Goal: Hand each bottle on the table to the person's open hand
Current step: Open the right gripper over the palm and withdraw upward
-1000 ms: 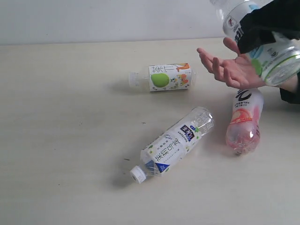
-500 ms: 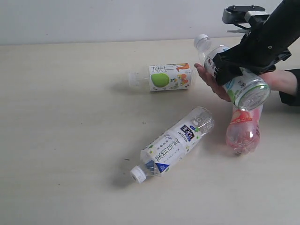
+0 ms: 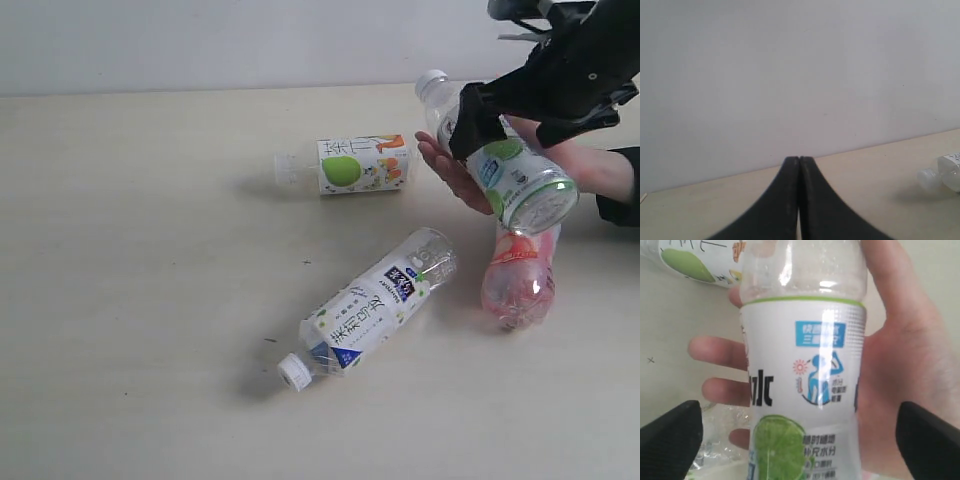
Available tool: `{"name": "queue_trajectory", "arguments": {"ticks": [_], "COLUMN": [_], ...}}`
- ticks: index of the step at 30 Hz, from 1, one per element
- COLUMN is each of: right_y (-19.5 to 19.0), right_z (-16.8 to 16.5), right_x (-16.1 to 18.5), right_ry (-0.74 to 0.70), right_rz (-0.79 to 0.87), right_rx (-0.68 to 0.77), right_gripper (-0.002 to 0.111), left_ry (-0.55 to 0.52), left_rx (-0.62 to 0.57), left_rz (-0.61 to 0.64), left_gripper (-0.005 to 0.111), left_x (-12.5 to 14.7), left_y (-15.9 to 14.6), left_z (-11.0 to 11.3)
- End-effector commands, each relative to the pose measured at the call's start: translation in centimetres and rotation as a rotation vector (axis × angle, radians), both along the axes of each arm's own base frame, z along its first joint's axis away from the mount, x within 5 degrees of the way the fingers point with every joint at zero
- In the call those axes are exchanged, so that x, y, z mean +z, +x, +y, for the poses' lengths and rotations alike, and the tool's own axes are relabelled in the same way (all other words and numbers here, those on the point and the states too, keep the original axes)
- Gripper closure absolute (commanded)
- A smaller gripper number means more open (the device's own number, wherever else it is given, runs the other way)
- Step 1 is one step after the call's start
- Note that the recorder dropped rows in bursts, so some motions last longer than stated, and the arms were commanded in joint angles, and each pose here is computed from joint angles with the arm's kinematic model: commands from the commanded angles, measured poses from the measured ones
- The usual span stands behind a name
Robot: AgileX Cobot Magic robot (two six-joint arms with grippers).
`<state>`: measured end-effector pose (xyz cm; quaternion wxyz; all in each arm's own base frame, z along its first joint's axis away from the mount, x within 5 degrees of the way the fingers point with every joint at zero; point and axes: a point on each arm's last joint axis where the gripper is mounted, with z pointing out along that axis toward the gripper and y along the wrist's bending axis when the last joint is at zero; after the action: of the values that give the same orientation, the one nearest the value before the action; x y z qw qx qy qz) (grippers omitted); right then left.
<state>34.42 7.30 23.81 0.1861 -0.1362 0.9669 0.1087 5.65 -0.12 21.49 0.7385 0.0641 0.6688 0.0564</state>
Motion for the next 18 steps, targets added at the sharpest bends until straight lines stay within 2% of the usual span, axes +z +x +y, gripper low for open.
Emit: {"name": "queue_trajectory", "arguments": {"ticks": [1,5,7,9,12,14,15,18], "right_y": [-2.2,-5.6,-7.4,-9.4,-13.2,-15.9,-16.9,-20.3], "right_z": [-0.9,-2.1,-2.3,-2.4,-2.5,-2.7,-2.8,-3.2], "right_x": [3.8,8.0,9.6,10.5,11.2,11.0,10.9,9.9], "right_ry": [-0.056,-0.138,-0.125,-0.085,-0.009,0.029,0.044,0.083], "right_rz": [-0.065,-0.131,-0.186,-0.241,-0.299,-0.336,-0.353,-0.426], "right_rx": [0.034,0.048,0.043,0.031,0.021,0.012,0.005,-0.012], "right_gripper": [0.008,0.009,0.017,0.033,0.071,0.1,0.107,0.107], "left_ry": [0.001,0.001,0.001,0.001,0.001,0.001,0.001,0.001], "left_rx": [0.003,0.003,0.003,0.003,0.003,0.003,0.003,0.003], "left_rz": [-0.006,-0.006,-0.006,-0.006,-0.006,-0.006,-0.006,-0.006], "left_gripper": [0.107,0.107,0.107,0.107,0.107,0.107,0.107,0.107], "left_x": [0.0,0.0,0.0,0.0,0.0,0.0,0.0,0.0], "left_y": [0.0,0.0,0.0,0.0,0.0,0.0,0.0,0.0], "left_z": [0.0,0.0,0.0,0.0,0.0,0.0,0.0,0.0]}}
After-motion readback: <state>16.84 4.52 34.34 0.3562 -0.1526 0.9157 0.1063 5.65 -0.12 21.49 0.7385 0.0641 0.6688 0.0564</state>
